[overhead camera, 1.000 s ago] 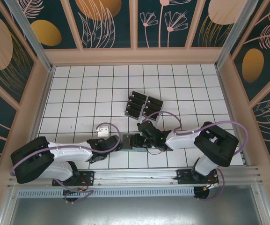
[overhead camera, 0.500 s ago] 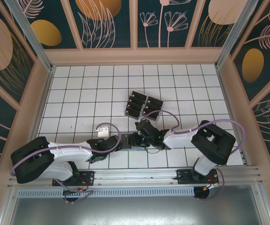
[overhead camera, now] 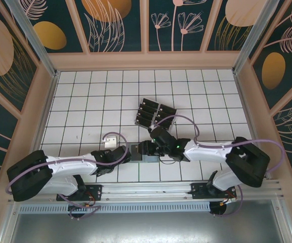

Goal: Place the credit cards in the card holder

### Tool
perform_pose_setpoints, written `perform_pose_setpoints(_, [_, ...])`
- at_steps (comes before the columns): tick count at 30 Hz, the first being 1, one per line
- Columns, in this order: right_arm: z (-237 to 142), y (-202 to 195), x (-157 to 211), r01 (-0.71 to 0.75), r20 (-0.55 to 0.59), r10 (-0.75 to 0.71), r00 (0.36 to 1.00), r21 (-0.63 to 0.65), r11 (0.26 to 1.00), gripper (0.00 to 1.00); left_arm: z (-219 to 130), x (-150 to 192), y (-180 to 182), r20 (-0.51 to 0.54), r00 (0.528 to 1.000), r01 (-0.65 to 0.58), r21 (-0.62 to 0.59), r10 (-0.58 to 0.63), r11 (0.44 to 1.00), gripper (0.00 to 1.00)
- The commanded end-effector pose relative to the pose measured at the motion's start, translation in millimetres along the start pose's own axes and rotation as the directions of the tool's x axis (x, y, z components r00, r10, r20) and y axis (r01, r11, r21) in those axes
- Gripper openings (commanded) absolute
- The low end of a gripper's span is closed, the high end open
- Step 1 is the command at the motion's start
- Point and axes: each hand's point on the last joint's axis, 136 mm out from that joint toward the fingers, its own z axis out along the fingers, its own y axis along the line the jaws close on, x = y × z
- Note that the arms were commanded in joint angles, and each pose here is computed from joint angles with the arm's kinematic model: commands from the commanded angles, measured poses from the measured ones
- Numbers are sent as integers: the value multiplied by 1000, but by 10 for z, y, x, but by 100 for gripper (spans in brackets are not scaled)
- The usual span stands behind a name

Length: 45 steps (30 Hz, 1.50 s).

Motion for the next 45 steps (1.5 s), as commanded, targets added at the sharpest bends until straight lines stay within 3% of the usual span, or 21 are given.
perform_pose_setpoints(1, [-158,-309,-122,46,44,-53,998,150,988,43,-78,-78,5,6,1000,-3,-15,3,1000,99])
perform_pose_setpoints(5, [-221,-505,-171,76,46,-89,995,232,970,43,-121,-193,-122,21,1000,-15,-1,15,1000,99])
perform_pose_setpoints(16, [-123,-689,-191,116,23,-129,991,293,949,43,-60,-293,-454,10,999,-53,26,52,998,99])
perform_pose_setpoints(45, [-77,-433,-205,100,41,-110,993,202,974,40,-19,-268,-512,0,998,-65,38,65,997,99])
